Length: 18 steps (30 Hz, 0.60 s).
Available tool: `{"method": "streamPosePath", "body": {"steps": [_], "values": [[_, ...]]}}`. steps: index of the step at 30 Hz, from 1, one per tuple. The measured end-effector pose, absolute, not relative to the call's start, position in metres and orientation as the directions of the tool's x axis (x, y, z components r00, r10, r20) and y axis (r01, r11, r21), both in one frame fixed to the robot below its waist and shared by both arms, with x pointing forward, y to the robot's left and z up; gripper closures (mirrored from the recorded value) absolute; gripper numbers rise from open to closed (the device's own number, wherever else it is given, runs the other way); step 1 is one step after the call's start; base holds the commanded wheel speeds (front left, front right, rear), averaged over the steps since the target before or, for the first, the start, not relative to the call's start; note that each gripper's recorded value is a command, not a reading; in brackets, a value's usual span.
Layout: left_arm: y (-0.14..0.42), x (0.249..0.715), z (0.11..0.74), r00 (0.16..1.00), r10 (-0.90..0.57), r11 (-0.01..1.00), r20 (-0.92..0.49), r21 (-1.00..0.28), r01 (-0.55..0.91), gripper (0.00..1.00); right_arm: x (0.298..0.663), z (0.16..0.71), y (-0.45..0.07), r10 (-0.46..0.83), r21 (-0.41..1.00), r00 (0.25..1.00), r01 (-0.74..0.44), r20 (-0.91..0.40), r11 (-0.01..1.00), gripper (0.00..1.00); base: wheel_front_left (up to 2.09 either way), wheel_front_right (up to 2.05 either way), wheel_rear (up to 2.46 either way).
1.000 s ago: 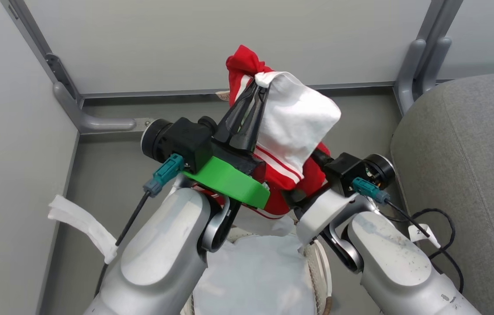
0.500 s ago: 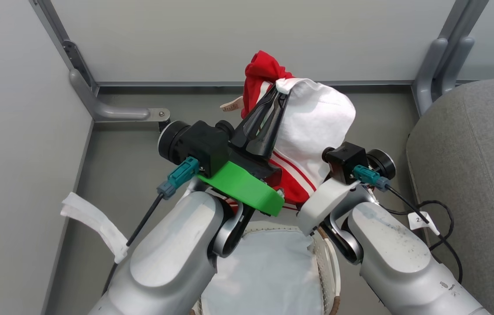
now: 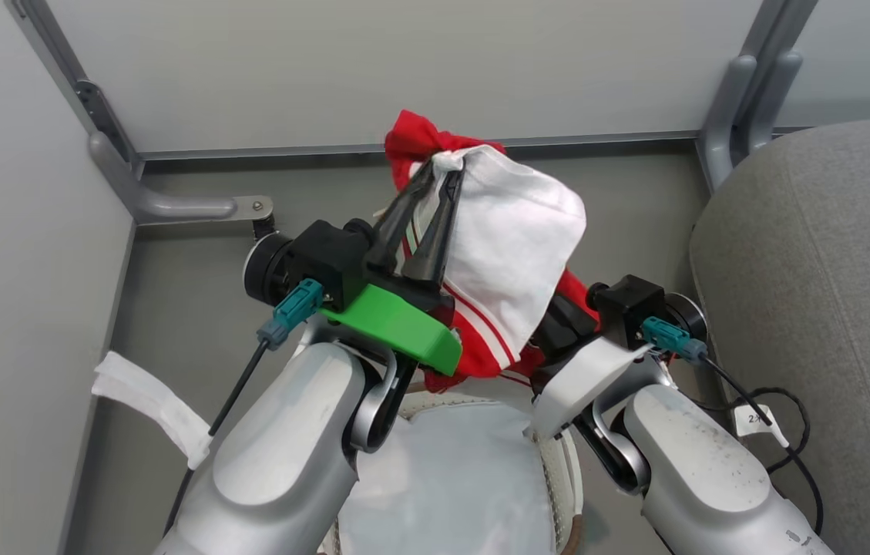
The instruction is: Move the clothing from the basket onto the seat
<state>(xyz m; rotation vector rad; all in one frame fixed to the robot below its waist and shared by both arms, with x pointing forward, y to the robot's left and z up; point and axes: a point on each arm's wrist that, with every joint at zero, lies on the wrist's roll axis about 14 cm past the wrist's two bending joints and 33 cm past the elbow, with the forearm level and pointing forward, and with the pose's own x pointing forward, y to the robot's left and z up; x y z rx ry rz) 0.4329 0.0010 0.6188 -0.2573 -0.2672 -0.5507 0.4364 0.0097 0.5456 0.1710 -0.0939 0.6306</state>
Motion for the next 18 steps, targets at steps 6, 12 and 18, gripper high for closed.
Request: {"method": "streamPosePath", "body": {"steps": [6,12,18], "values": [[-0.009,0.437,0.594,0.822,-0.507,0.815,0.261,-0.166,0.555,0.0,0.435,0.545,-0.02,0.505,0.151,0.85,-0.525,0.151,0.837,1.0,0.0,0.0,0.0],[-0.031,0.434,0.571,0.798,-0.565,0.782,0.212,-0.171,0.599,0.0,0.432,0.545,-0.058,0.409,0.171,0.899,-0.433,0.158,0.885,1.0,0.0,0.0,0.0],[-0.065,0.425,0.553,0.738,-0.651,0.716,0.179,-0.181,0.675,0.0,0.422,0.546,-0.104,0.286,0.192,0.944,-0.315,0.164,0.929,1.0,0.0,0.0,0.0]]}}
